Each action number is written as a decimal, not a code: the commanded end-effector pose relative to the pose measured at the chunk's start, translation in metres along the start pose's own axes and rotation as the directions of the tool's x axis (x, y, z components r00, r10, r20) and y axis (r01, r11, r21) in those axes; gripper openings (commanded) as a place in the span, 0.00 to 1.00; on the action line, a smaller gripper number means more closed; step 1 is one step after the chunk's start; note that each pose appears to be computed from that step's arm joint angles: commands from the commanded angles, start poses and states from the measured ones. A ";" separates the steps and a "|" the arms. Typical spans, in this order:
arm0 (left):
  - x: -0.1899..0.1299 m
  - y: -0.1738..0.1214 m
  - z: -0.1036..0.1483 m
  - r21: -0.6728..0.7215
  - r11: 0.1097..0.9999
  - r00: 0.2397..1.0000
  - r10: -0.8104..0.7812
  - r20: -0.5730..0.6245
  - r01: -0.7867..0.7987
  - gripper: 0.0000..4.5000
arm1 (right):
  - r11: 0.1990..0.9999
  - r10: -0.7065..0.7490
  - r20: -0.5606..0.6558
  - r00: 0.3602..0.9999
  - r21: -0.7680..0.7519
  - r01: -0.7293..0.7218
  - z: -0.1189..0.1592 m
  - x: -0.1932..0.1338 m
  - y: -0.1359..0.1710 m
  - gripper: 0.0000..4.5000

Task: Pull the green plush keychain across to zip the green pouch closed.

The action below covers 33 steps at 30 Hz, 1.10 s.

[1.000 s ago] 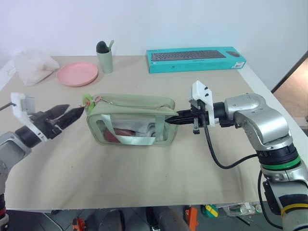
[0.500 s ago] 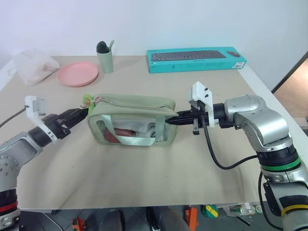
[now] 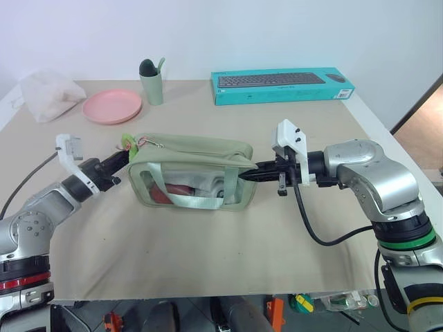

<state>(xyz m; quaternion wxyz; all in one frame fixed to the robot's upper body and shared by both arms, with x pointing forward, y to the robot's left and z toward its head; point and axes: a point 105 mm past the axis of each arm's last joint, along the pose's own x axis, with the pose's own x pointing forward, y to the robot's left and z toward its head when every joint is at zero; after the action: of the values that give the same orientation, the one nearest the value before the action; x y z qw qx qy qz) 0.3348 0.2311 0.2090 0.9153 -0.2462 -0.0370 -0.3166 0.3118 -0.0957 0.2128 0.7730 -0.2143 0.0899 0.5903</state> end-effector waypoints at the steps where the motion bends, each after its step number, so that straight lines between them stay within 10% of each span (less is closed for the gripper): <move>1: 0.003 -0.032 0.035 0.072 0.987 0.984 -0.150 0.093 0.143 0.01 | 0.999 -0.009 0.031 0.999 -0.039 0.010 0.011 -0.004 0.000 0.00; 10: 0.028 -0.070 0.015 0.212 0.939 0.960 -0.250 -0.124 0.272 0.01 | 0.999 -0.010 0.037 0.999 -0.047 0.011 0.012 -0.003 -0.001 0.00; 21: 0.043 -0.085 0.009 0.264 0.908 0.938 -0.272 -0.217 0.325 0.81 | 0.999 -0.024 0.037 0.999 -0.044 0.026 0.011 -0.006 0.000 0.00; 28: 0.012 -0.077 0.076 0.176 0.951 0.956 -0.276 0.102 0.256 0.82 | 0.999 -0.025 0.037 0.999 -0.039 0.026 0.010 -0.005 0.000 0.00; 33: -0.018 -0.064 0.072 0.175 0.963 0.975 -0.217 0.056 0.204 0.82 | 0.999 -0.019 0.037 0.999 -0.040 0.021 0.009 -0.004 0.000 0.00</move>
<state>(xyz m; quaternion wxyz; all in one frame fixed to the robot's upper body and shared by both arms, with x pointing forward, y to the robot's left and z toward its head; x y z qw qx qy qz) 0.2997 0.2305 0.2913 0.8940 -0.1920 -0.1198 -0.3866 0.3124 -0.0957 0.2115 0.7766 -0.2105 0.0860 0.5875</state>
